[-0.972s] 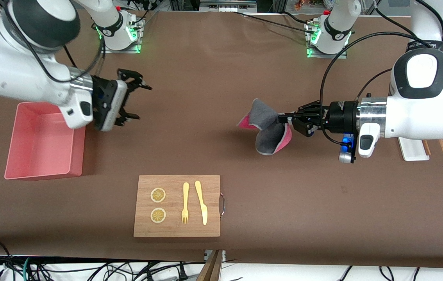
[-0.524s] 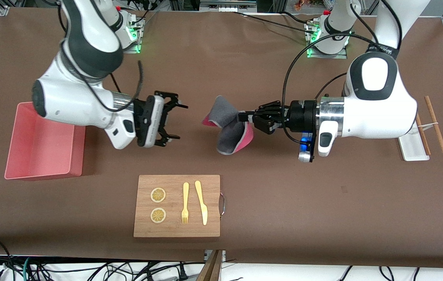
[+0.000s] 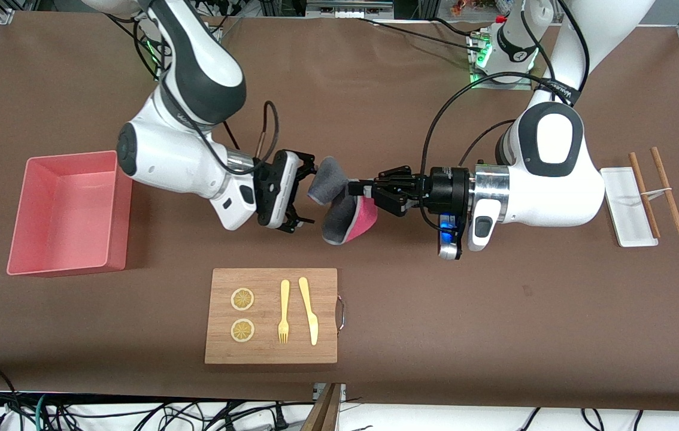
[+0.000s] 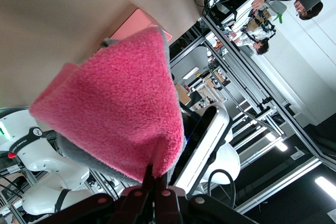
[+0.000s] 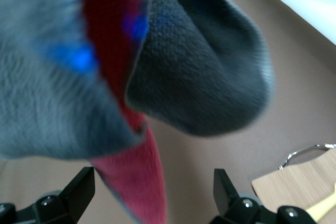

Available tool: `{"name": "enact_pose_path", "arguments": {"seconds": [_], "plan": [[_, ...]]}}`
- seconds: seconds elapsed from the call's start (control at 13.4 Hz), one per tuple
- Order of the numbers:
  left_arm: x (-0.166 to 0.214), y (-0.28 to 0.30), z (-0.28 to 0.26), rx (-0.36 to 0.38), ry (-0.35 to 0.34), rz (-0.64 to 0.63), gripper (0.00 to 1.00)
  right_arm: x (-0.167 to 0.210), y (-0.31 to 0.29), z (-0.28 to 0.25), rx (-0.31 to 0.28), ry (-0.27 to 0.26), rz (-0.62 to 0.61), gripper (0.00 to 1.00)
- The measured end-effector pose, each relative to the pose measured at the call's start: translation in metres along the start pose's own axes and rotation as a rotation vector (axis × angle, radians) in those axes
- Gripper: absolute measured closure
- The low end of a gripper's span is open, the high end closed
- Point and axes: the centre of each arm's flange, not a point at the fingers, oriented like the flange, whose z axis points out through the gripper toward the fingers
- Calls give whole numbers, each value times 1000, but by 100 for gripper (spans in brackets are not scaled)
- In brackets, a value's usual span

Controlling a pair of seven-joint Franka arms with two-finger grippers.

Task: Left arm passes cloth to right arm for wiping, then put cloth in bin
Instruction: 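Grasp the cloth with the right gripper and open the left gripper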

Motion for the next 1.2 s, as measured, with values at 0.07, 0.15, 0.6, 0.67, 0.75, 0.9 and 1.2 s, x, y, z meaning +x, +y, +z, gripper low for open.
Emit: {"name": "enact_pose_path", "arguments": {"seconds": [0.07, 0.15, 0.6, 0.67, 0.75, 0.9, 1.2], "plan": [[-1, 1, 2, 1, -1, 3, 98, 2, -2, 10, -9, 10, 0, 0], [-3, 2, 3, 0, -2, 8, 98, 3, -4, 20, -13, 20, 8, 0], [3, -3, 8, 34, 12, 57, 98, 5, -5, 27, -28, 35, 63, 43], [2, -3, 8, 34, 12, 58, 98, 5, -2, 25, -34, 37, 66, 56], [2, -3, 8, 34, 13, 59, 98, 4, 1, 22, -40, 39, 68, 66], [3, -3, 8, 33, 13, 59, 98, 1, 8, 16, -53, 38, 75, 91], [3, -3, 7, 33, 14, 59, 95, -6, 18, 6, -49, 20, 86, 98]]}}
